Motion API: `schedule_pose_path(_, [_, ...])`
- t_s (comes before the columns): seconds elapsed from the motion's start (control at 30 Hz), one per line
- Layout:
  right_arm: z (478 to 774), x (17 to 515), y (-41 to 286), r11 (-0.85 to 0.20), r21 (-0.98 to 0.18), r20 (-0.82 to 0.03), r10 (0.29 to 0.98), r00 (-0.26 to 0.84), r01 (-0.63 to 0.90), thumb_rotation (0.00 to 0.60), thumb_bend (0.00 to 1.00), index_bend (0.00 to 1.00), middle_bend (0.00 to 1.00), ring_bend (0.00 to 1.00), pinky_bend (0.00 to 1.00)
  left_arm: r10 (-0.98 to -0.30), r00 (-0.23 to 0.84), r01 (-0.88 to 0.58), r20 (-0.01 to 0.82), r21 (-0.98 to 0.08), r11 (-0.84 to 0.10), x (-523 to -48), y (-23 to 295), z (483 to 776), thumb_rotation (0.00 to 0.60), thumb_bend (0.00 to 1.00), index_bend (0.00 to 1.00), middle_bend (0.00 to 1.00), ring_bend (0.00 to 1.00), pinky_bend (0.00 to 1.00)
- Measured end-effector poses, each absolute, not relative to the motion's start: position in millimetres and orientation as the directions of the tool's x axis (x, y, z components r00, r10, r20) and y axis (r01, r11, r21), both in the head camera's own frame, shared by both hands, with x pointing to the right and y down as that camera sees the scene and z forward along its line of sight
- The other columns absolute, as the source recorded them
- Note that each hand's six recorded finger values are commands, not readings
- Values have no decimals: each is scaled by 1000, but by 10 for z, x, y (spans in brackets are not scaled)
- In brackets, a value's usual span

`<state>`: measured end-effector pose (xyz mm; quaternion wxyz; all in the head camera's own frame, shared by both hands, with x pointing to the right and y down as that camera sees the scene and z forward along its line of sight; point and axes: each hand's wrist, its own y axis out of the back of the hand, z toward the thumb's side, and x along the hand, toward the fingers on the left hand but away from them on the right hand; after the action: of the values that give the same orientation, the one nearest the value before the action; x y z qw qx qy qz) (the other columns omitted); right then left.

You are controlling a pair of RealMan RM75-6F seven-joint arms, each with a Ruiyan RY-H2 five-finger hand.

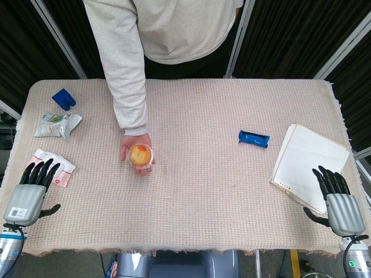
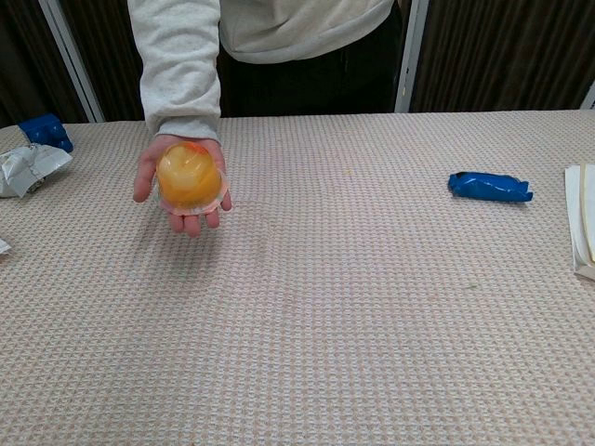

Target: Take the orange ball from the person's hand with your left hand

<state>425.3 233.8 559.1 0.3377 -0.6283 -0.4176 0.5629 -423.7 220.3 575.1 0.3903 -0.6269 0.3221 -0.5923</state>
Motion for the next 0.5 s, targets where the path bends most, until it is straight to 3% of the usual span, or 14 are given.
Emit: schedule_pose_path(0.5, [5606, 4241, 2333, -426, -893, -428, 904, 18, 142, 600, 139, 47, 0, 0, 0, -851, 92, 68, 517, -856, -512, -4241, 2214, 5788, 600, 126, 0, 0, 0, 0])
